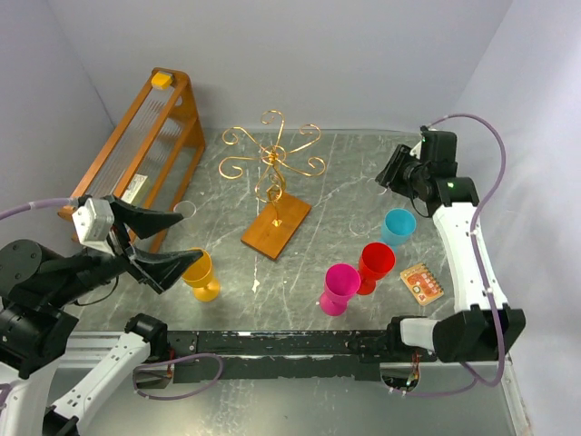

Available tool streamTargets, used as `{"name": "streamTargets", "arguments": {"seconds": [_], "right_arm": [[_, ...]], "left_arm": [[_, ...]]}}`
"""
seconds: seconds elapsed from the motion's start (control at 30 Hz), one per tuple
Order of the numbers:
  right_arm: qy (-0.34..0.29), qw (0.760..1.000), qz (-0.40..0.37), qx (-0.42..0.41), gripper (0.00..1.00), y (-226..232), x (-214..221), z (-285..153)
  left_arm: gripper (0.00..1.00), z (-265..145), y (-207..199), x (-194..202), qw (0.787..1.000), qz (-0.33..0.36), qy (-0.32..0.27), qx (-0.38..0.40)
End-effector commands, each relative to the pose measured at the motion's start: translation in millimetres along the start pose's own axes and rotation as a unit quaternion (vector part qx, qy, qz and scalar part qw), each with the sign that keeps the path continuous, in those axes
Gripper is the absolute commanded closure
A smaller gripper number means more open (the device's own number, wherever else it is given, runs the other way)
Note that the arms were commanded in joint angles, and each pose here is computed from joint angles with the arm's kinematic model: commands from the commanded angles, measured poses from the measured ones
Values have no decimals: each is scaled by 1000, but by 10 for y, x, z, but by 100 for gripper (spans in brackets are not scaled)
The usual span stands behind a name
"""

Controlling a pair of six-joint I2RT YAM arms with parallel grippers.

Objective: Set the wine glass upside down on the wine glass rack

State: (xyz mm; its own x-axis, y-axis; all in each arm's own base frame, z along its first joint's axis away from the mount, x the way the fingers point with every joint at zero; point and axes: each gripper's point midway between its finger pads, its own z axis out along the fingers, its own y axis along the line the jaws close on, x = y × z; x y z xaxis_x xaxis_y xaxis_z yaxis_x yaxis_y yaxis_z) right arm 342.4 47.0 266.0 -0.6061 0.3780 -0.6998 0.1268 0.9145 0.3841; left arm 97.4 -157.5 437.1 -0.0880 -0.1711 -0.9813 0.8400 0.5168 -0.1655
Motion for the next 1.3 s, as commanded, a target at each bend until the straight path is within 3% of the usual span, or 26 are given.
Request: {"name": "streamTargets", "arguments": {"seconds": [0.0, 0.57, 0.8, 1.17, 1.27], "right_arm": [[-1, 999, -39, -8, 55, 94, -114, 119], [73, 983, -156, 62, 59, 244, 258, 540], [79, 978, -163, 104, 73, 178, 359, 620], [24, 983, -139, 115, 100, 187, 164, 481], [9, 986, -126, 107, 100, 228, 120, 433]], "left_arm": [[1, 107, 59, -213, 999, -2, -37, -7], [3, 409, 269, -333, 997, -45, -63, -21], [3, 495, 320, -316, 997, -41, -58, -18], [4, 534, 369, -296, 997, -47, -55, -25], [4, 532, 356, -309, 997, -52, -54, -23]]}}
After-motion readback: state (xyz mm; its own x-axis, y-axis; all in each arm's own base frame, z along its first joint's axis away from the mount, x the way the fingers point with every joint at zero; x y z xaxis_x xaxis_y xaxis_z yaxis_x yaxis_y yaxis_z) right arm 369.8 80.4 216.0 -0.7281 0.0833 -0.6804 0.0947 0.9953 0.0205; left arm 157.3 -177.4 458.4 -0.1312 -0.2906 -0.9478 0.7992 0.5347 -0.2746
